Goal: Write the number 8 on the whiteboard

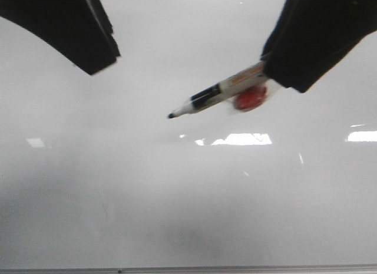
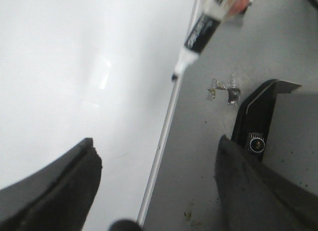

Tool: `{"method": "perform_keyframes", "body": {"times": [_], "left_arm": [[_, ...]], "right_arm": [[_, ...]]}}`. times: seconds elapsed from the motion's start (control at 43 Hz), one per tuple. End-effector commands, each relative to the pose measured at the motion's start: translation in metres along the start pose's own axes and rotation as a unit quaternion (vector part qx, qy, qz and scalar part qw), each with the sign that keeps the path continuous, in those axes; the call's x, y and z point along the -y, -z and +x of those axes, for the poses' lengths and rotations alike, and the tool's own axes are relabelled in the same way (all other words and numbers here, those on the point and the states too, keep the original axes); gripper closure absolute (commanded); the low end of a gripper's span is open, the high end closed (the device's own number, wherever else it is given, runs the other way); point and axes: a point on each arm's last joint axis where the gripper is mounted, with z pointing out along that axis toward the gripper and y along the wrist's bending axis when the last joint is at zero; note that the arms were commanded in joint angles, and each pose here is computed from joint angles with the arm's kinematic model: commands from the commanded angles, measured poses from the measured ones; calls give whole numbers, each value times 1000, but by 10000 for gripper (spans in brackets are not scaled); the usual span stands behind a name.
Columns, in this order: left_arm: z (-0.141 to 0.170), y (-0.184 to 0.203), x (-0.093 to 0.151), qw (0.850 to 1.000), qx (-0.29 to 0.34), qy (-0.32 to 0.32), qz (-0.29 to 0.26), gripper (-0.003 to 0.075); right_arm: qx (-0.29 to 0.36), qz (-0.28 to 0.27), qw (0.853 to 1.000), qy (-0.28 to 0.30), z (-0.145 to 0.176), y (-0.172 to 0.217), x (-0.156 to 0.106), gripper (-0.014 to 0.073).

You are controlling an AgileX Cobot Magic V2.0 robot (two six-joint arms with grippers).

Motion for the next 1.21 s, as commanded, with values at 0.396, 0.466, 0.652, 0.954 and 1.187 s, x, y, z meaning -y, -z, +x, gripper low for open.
{"method": "perform_keyframes", "body": {"times": [0.396, 0.466, 0.652, 0.954, 1.187], "left_arm": [[22, 35, -8, 990, 75, 105, -61, 240], [22, 35, -8, 990, 75, 105, -61, 240], [22, 35, -8, 990, 74, 105, -61, 240], [22, 35, -8, 990, 74, 105, -61, 240], [22, 35, -8, 990, 74, 105, -61, 240]], "right_arm": [[202, 199, 941, -184, 11, 51, 45, 663], [199, 197, 943, -181, 2, 54, 50, 663], [146, 165, 955, -200, -24, 55, 79, 659], [191, 122, 958, -175, -44, 37, 96, 660], [197, 146, 952, -184, -47, 19, 113, 664]]}}
